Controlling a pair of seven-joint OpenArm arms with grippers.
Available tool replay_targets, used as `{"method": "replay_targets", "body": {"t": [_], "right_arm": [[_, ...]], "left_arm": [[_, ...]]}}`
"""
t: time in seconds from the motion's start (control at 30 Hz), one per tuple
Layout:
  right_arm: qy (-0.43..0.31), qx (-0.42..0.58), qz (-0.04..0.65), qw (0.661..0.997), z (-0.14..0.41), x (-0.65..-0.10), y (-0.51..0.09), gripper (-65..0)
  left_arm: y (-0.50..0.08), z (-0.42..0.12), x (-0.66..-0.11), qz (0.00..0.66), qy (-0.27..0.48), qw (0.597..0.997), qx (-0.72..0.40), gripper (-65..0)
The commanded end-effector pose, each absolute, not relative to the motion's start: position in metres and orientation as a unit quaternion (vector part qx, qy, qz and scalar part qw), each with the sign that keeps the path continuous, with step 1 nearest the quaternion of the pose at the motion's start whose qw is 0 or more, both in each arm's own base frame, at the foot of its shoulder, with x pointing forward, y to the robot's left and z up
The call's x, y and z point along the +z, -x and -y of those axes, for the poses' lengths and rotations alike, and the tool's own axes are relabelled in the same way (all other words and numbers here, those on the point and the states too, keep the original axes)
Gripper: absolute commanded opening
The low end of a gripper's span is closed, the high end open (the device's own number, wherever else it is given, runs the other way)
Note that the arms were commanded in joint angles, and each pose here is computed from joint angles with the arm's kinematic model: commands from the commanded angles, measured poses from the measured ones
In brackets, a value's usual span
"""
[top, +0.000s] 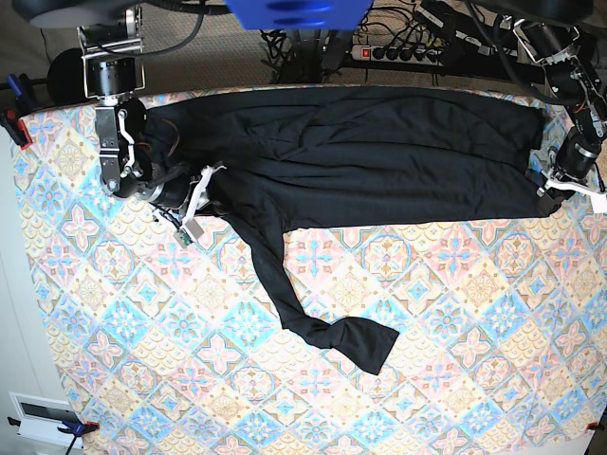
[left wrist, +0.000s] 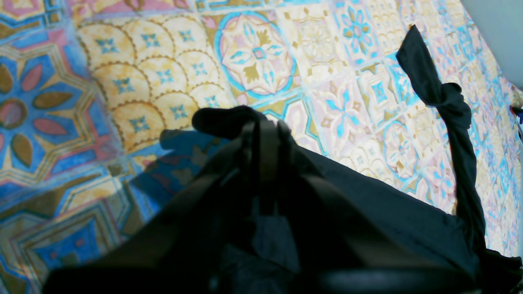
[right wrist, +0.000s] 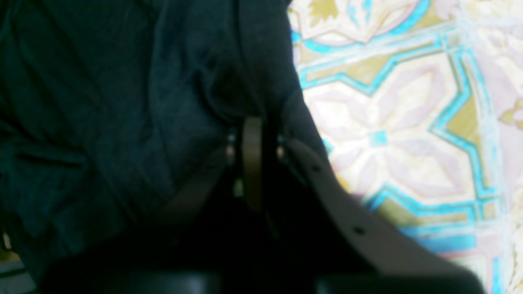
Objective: Layout the t-shirt on the table in an organized manner, then fold the t-shirt properly
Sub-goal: 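Hold the folded shirt edges with both grippers and adjust the right grip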
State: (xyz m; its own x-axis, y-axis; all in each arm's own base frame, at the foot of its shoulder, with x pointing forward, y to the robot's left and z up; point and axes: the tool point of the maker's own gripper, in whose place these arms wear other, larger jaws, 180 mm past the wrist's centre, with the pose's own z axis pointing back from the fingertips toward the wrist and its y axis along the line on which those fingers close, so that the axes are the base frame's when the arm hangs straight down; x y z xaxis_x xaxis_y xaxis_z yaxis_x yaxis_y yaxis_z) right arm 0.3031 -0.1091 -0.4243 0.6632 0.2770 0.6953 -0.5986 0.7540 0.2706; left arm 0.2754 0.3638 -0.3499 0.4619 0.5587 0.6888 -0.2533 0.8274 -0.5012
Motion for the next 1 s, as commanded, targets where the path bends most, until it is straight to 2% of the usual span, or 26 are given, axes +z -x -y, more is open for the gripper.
{"method": "replay_targets", "body": {"t": [0.0,0.2,0.4,0.63,0.83,0.97], "right_arm": [[-0.240,0.263,0.336,0.872,0.110,-0.414,-0.308,-63.0],[-0.230,0.312,0.404,0.829,0.089,-0.358,-0.324,-62.5],[-0.214,0.346,0.418,0.813,0.084,-0.336,-0.316,-62.5],[-0.214,0.364,0.424,0.801,0.074,-0.326,-0.298,-62.5],[-0.192,0.351,0.433,0.808,0.092,-0.317,-0.282,-62.5],[-0.204,0.331,0.435,0.812,0.097,-0.314,-0.269,-62.5]], "left_arm": [[-0.283,-0.371,-0.332,0.484,0.162,0.828,0.233,-65.0],[-0.284,-0.370,-0.330,0.486,0.166,0.826,0.231,-65.0],[-0.285,-0.371,-0.327,0.489,0.164,0.826,0.227,-65.0],[-0.286,-0.354,-0.300,0.495,0.155,0.837,0.173,-65.0],[-0.282,-0.353,-0.293,0.498,0.173,0.832,0.172,-65.0],[-0.280,-0.352,-0.289,0.501,0.188,0.826,0.174,-65.0]]}}
